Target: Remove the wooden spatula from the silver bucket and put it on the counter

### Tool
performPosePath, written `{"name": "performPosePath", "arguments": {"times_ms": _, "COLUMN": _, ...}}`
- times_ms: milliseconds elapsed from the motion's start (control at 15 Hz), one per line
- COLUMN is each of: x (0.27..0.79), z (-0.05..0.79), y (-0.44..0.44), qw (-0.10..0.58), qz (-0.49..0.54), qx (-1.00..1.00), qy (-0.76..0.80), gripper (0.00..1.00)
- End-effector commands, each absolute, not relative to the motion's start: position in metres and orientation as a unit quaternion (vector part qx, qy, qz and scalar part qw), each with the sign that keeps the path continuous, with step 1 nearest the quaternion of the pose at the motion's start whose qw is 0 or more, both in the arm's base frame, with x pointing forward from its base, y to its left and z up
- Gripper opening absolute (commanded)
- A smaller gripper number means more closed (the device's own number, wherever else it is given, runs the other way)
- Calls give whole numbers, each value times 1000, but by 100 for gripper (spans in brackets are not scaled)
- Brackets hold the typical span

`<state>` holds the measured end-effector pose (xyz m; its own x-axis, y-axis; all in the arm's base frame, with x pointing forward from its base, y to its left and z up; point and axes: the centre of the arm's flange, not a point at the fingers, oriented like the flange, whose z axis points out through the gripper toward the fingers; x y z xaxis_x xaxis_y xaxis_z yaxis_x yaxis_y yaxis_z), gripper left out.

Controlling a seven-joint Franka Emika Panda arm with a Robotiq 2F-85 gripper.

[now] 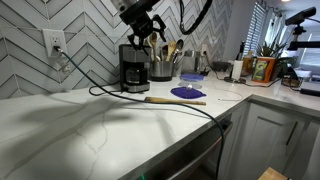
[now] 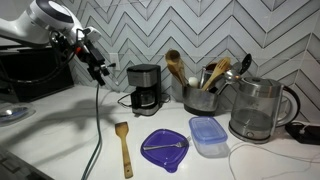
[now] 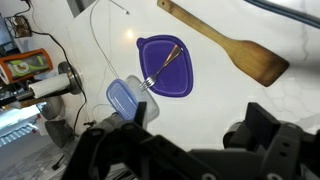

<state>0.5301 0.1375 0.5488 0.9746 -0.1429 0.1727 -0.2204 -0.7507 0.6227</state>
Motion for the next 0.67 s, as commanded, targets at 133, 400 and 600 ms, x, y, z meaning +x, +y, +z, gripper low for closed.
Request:
{"name": "performPosePath", "arguments": {"times_ms": 133, "x": 515, "z": 581, "y": 133, "qw": 314, "qz": 60, "qx": 944, "qy": -74, "gripper": 100}}
{"name": "performPosePath", "arguments": {"times_ms": 400, "x": 506, "z": 595, "y": 128, "qw": 304, "qz": 63, "qx": 948, "qy": -68, "gripper": 100}}
{"name": "performPosePath", "arguments": {"times_ms": 600, "x": 506, "z": 590, "y": 128, "qw": 305, "qz": 60, "qx": 948, "qy": -66, "gripper": 100}}
